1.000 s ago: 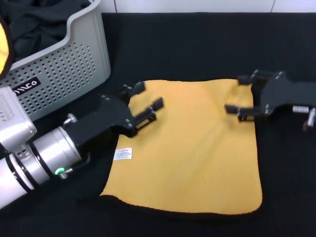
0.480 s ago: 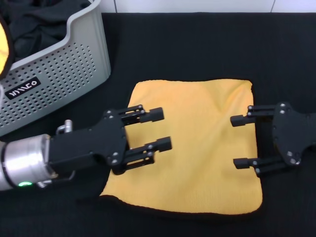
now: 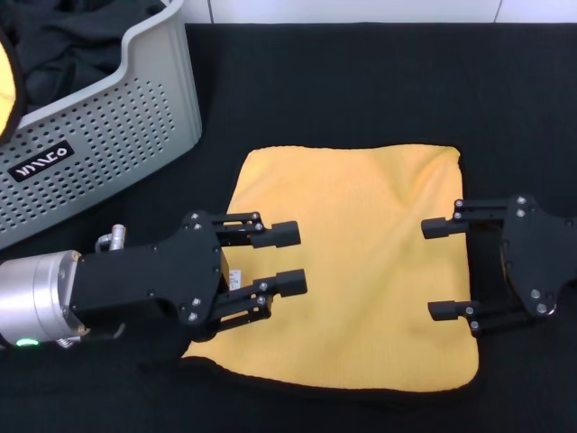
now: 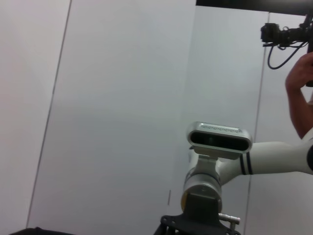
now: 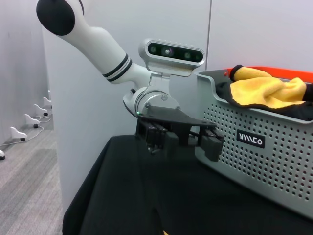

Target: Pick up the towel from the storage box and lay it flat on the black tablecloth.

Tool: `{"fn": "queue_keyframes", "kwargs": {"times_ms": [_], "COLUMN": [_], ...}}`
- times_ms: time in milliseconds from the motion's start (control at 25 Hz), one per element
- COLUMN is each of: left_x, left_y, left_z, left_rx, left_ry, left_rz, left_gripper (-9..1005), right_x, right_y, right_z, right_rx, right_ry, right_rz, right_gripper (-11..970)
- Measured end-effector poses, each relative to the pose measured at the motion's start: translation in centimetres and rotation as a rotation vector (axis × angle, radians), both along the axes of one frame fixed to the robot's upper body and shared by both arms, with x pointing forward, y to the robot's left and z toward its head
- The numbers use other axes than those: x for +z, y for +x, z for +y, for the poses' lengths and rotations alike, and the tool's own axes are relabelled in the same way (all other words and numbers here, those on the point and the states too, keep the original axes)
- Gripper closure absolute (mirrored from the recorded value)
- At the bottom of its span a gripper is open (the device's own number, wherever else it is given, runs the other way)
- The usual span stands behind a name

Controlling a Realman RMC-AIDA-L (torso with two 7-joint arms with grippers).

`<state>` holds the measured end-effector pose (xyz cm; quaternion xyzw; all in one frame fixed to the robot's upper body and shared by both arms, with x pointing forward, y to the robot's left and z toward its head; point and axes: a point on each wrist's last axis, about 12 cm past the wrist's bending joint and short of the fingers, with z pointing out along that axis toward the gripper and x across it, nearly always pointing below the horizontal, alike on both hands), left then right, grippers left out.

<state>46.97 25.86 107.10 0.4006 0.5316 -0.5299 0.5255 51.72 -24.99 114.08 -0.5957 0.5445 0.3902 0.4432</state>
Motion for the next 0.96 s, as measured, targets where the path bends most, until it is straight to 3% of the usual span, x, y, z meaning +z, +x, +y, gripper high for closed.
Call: {"fn": "queue_keyframes", "kwargs": {"times_ms": [200, 960], "left_x": [-0.10, -0.33], "left_y": [-0.13, -0.31], "left_z": [-0.11, -0.08], "left_rx": [-0.008, 0.013], "left_ry": [0.000, -0.009], "left_rz": [0.016, 0.033], "left_gripper": [544, 542], "right_x": [-0.08, -0.55], "right_y": [-0.03, -0.23], "right_z": [0.38, 0.23], "right_rx": [0.013, 0.003], "right_ry": [0.008, 0.045], "right_rz": [-0.009, -0.011], "right_gripper": [169, 169]}}
